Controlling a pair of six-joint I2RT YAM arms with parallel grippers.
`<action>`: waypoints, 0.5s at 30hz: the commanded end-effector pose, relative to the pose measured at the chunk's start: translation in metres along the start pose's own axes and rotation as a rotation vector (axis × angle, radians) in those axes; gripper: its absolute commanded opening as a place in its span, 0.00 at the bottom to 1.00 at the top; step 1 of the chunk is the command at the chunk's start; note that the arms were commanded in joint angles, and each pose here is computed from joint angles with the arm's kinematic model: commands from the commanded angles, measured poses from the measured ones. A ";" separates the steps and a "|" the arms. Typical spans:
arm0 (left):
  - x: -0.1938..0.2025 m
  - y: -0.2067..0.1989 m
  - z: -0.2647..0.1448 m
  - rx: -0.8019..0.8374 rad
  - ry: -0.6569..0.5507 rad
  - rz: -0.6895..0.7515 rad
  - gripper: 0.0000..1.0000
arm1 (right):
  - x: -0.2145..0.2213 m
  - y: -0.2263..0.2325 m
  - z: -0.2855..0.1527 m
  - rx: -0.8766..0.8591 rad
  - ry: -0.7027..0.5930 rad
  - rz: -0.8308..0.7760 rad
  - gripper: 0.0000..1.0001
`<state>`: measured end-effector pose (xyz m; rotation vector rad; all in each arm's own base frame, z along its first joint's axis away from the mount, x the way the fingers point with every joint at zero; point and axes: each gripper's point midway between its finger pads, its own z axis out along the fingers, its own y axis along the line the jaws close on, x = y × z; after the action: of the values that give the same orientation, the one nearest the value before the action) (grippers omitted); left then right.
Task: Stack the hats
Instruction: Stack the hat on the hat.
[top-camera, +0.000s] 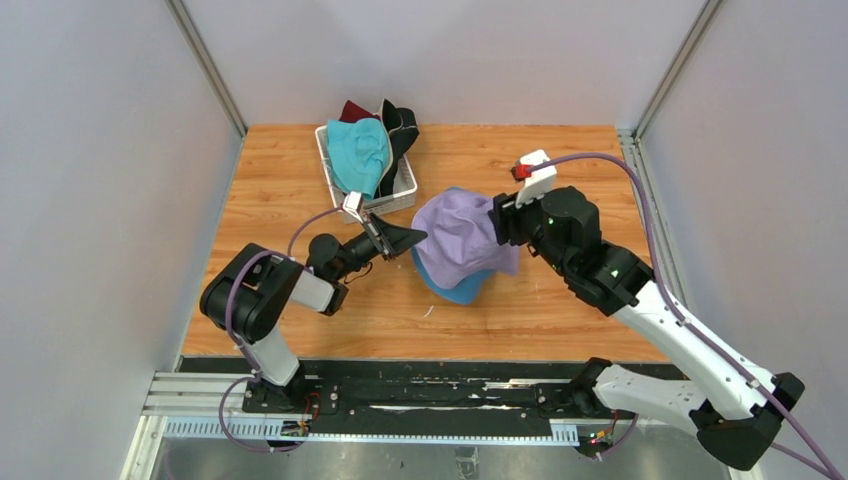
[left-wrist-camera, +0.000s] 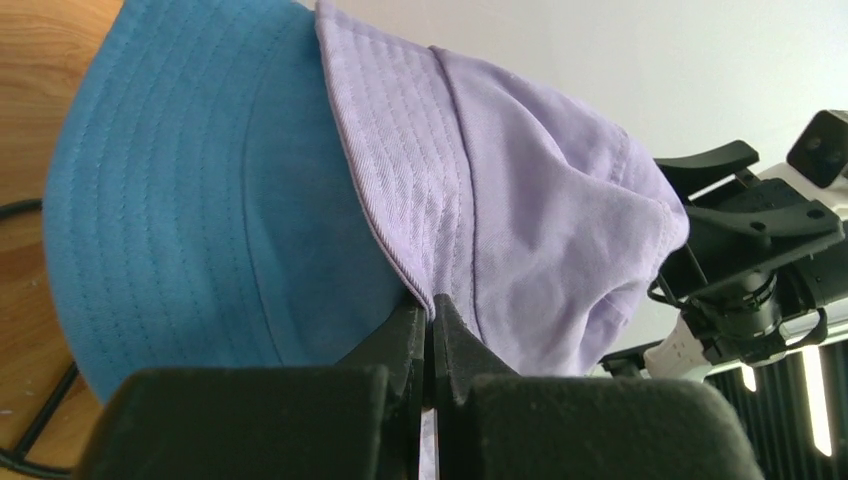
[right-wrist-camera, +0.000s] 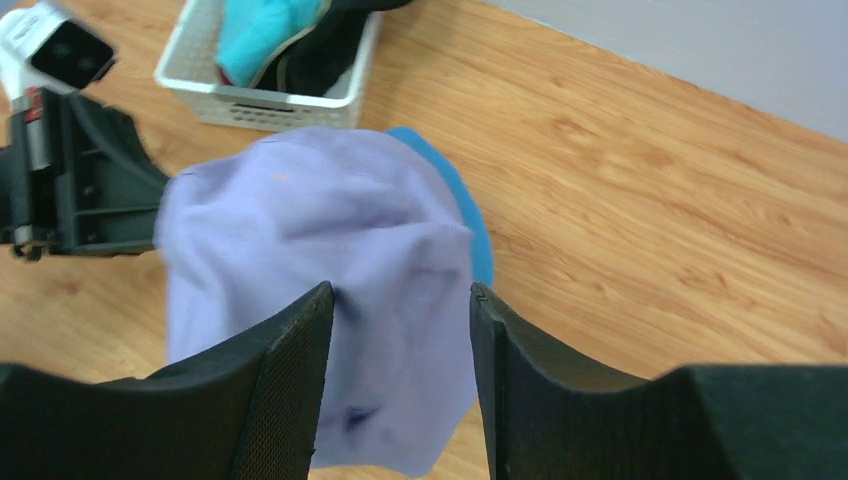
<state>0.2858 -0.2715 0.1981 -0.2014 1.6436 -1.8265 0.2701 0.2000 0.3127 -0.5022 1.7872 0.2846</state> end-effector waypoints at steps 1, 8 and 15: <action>0.001 0.006 0.003 0.016 0.021 0.032 0.00 | 0.016 -0.050 -0.013 0.172 0.038 0.125 0.52; 0.000 0.010 0.007 0.021 0.045 0.027 0.00 | 0.053 -0.057 -0.026 0.156 0.070 0.269 0.52; -0.009 0.010 0.020 0.044 0.066 0.013 0.00 | 0.096 -0.055 -0.019 0.105 0.135 0.447 0.53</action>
<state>0.3020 -0.2813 0.1841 -0.1800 1.6948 -1.8511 0.2626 0.1257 0.2540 -0.1450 1.9552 0.3366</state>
